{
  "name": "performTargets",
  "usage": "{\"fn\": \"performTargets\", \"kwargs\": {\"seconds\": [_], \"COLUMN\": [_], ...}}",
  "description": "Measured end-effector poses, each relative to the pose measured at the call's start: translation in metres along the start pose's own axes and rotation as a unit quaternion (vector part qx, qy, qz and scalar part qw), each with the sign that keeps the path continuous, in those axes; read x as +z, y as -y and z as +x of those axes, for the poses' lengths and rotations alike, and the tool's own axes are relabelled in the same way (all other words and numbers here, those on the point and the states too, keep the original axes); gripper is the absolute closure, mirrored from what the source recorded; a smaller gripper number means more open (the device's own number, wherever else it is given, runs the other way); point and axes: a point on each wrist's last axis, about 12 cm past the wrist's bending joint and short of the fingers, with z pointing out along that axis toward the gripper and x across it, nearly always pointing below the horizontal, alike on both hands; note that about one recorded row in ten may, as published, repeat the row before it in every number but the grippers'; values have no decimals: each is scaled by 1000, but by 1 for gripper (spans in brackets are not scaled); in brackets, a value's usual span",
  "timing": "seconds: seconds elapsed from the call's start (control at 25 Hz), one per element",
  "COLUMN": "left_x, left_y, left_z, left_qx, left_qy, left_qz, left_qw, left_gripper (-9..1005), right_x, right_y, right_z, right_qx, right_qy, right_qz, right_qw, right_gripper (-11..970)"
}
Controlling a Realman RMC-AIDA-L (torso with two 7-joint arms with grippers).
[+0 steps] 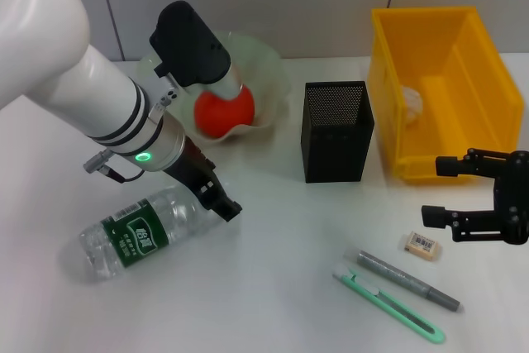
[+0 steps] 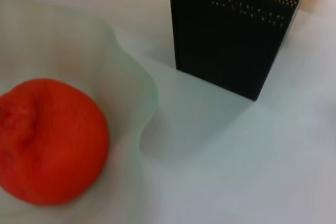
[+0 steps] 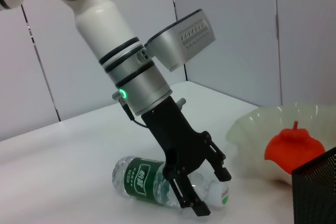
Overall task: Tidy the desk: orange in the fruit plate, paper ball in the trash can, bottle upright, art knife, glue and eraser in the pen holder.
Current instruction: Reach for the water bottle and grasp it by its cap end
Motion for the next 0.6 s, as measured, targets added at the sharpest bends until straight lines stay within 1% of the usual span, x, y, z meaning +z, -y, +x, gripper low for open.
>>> {"fn": "performTargets", "kwargs": {"seconds": [0.28,0.6], "left_x": [5,5], "left_y": [-1,-2], "left_z": [4,4], "left_qx": [-1,2], "left_qy": [-14,-18], "left_qz": [-3,-7], "left_qw": [1000,1000], "left_gripper": [308,315], "right_x": [3,3], "right_y": [2,2], "right_z": [1,3], "right_qx": [7,14], "right_qy": [3,5], "right_qz": [-4,-3], "right_qw": [1000,1000], "right_gripper": [117,117]}}
